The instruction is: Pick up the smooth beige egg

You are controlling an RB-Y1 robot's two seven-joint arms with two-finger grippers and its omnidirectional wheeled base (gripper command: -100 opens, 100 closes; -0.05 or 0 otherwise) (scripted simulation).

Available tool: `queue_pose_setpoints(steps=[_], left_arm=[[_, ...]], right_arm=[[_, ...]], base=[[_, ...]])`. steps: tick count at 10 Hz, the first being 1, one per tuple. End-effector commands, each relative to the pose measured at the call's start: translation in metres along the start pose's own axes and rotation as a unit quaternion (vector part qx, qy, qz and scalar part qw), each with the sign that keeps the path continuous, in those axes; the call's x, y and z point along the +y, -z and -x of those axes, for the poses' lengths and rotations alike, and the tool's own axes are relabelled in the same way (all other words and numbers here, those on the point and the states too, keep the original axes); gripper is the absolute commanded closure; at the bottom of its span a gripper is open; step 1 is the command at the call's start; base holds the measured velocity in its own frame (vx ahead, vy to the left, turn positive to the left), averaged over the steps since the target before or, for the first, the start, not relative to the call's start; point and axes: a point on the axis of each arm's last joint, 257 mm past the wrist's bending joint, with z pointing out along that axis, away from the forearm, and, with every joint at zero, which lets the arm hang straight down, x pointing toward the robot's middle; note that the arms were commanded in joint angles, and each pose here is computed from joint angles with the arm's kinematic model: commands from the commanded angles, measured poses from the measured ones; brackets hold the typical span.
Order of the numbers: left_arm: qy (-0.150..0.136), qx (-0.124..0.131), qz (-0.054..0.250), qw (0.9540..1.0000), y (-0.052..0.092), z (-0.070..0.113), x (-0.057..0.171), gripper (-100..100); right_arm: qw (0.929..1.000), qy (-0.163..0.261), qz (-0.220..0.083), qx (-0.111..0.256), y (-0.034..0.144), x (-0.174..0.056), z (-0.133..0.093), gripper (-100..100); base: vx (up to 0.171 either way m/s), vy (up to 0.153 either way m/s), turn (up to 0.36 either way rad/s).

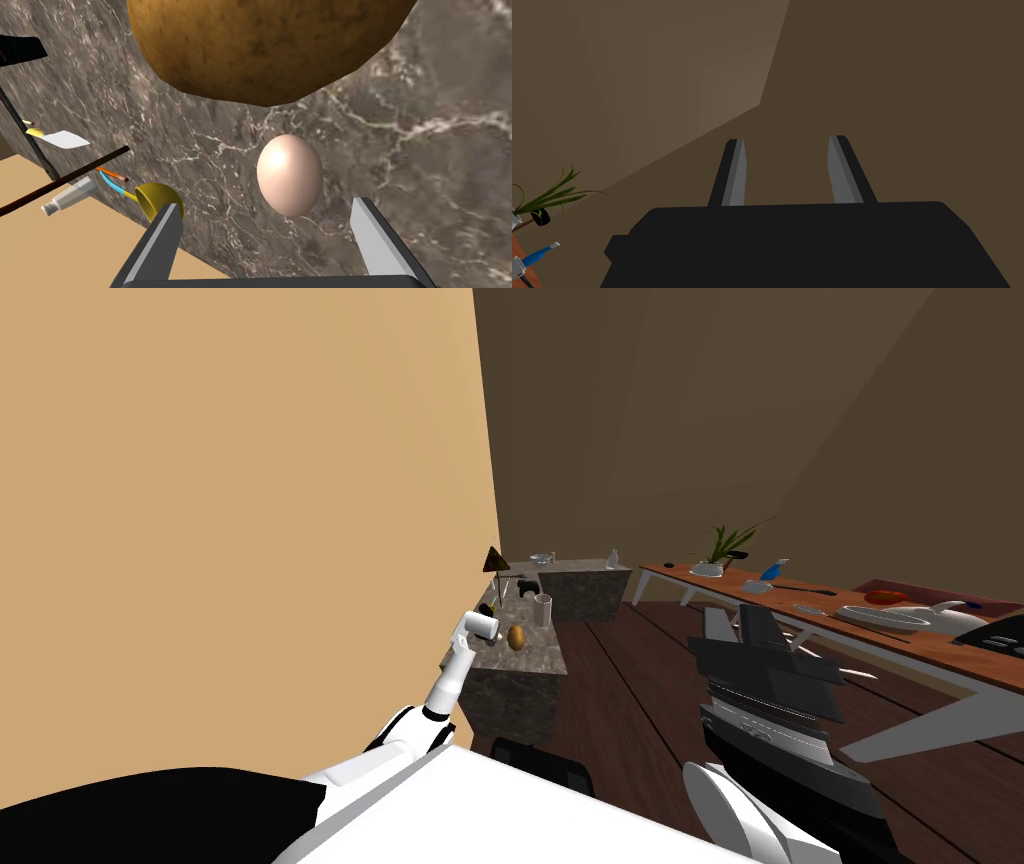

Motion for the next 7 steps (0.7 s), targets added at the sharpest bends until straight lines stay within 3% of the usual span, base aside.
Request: queue_pose_setpoints(steps=[1, 4, 5, 6, 7], left_arm=[[-0.01, -0.002, 0.029, 0.9995, -0.003, -0.004, 0.013, -100], [-0.021, -0.005, 0.062, 0.9979, -0.006, -0.006, 0.03, -100], [-0.019, -0.004, 0.055, 0.9983, -0.006, -0.006, 0.027, -100], [-0.019, -0.005, 0.057, 0.9982, -0.006, -0.006, 0.028, 0], [-0.014, -0.009, 0.058, 0.9982, -0.014, 0.005, 0.025, -100]], right_arm=[[1.0, 0.0, 0.0, 0.0, 0.0, 0.0, 0.0, 0], [1.0, 0.0, 0.0, 0.0, 0.0, 0.0, 0.0, 0], [1.0, 0.0, 0.0, 0.0, 0.0, 0.0, 0.0, 0], [1.0, 0.0, 0.0, 0.0, 0.0, 0.0, 0.0, 0], [1.0, 0.0, 0.0, 0.0, 0.0, 0.0, 0.0, 0]], base=[[0.041, 0.063, -0.09], [0.033, 0.044, -0.049], [-0.004, 0.006, -0.009], [0.0, 0.0, 0.0], [-0.023, -0.009, -0.096]])
